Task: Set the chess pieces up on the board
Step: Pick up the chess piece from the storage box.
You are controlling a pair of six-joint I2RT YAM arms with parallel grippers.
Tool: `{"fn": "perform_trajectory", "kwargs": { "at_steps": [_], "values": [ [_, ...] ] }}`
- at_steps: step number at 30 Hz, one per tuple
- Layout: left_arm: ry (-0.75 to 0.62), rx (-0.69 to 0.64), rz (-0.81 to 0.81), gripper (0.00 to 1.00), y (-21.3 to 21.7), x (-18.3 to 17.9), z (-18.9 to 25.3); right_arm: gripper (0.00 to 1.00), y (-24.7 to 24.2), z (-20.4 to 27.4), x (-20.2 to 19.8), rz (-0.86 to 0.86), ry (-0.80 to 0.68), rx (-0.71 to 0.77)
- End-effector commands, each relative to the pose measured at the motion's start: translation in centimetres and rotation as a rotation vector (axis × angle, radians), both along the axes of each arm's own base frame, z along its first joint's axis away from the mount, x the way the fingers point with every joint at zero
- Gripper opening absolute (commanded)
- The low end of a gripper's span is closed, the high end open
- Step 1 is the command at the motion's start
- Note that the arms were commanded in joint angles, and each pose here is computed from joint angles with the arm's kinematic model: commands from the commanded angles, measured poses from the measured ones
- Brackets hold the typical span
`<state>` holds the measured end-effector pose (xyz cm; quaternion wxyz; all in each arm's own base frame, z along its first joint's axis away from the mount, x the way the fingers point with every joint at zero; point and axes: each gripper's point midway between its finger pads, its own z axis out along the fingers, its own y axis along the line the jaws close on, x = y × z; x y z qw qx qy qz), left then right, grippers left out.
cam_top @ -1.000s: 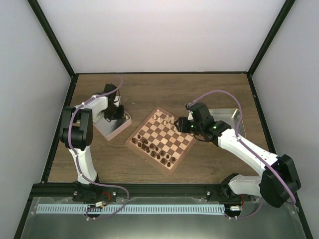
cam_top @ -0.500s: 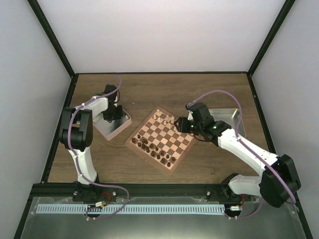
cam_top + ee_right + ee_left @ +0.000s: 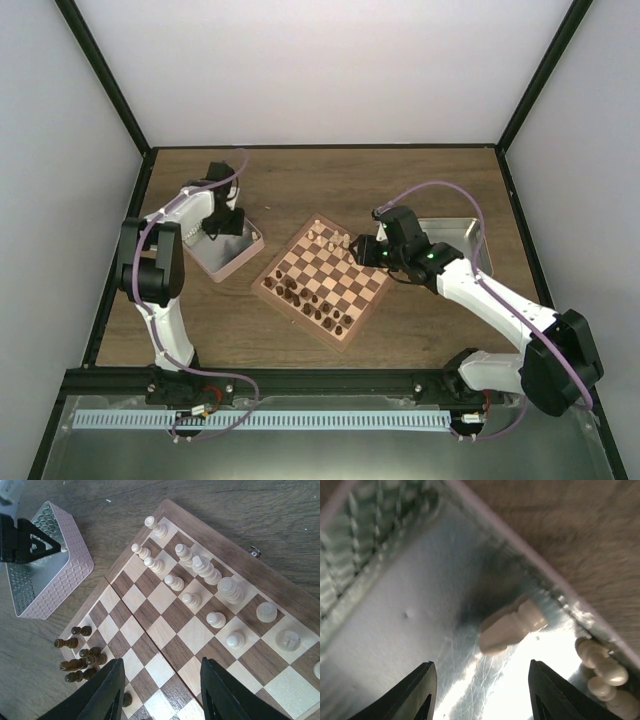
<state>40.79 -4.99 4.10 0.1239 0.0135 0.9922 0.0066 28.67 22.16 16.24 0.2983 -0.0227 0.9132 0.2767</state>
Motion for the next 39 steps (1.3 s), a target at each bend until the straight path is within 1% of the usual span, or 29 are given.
{"fn": "perform_trajectory", "kwargs": {
  "at_steps": [1,4,10,13,18,20,21,23,28,30,33,35,36,38,39],
  "values": [
    [-0.052,0.01,-0.15,0.52,-0.9,2.3,1.9,0.43,0.3,-0.2,0.2,0.0,0.005,0.015],
    [-0.015,-0.004,-0.187,0.54,-1.5,2.8,1.1,0.43,0.3,-0.2,0.1,-0.001,0.007,0.014],
    [0.024,-0.028,-0.203,0.53,-2.0,2.3,-0.3,0.43,0.0,-0.2,0.1,-0.01,0.002,0.007],
    [0.019,-0.031,-0.2,0.49,-2.0,2.4,-0.2,0.43,0.1,-0.2,0.1,-0.009,0.005,0.009],
    [0.024,-0.042,-0.191,0.4,-2.1,2.3,-0.8,0.43,0.1,-0.3,0.2,-0.008,0.007,0.008],
    [0.016,-0.042,-0.177,0.3,-2.1,2.6,-1.2,0.43,0.1,-0.4,0.1,-0.007,0.008,0.007],
    [0.01,-0.052,-0.175,0.29,-2.3,2.8,-1.3,0.43,0.1,-0.3,0.1,-0.007,0.008,0.007],
    [0.01,-0.069,-0.17,0.3,-2.6,3.0,-1.6,0.43,0.1,-0.3,0.1,-0.007,0.007,0.006],
    [0.013,-0.065,-0.149,0.3,-2.5,3.0,-2.3,0.43,-0.1,-0.1,0.1,-0.014,0.001,0.004],
    [0.017,-0.042,-0.122,0.26,-1.9,2.9,-2.4,0.44,-0.1,-0.1,0.1,-0.012,-0.001,0.007],
    [0.019,-0.023,-0.068,0.17,-1.4,2.6,-2.7,0.44,0.0,-0.2,0.0,-0.01,0.002,0.008],
    [0.022,-0.019,-0.025,0.15,-1.1,2.3,-2.8,0.44,0.0,-0.2,0.1,-0.01,0.003,0.009],
    [0.025,-0.048,0.017,0.14,-1.3,1.7,-2.5,0.44,0.1,-0.2,0.1,-0.008,0.004,0.01],
    [0.031,-0.091,0.037,0.15,-1.8,0.9,-2.3,0.44,0.0,-0.2,0.1,-0.008,0.002,0.01],
    [0.024,-0.115,0.041,0.18,-2.2,0.7,-2.0,0.44,0.0,-0.2,0.1,-0.008,0.001,0.009]
  ]
}}
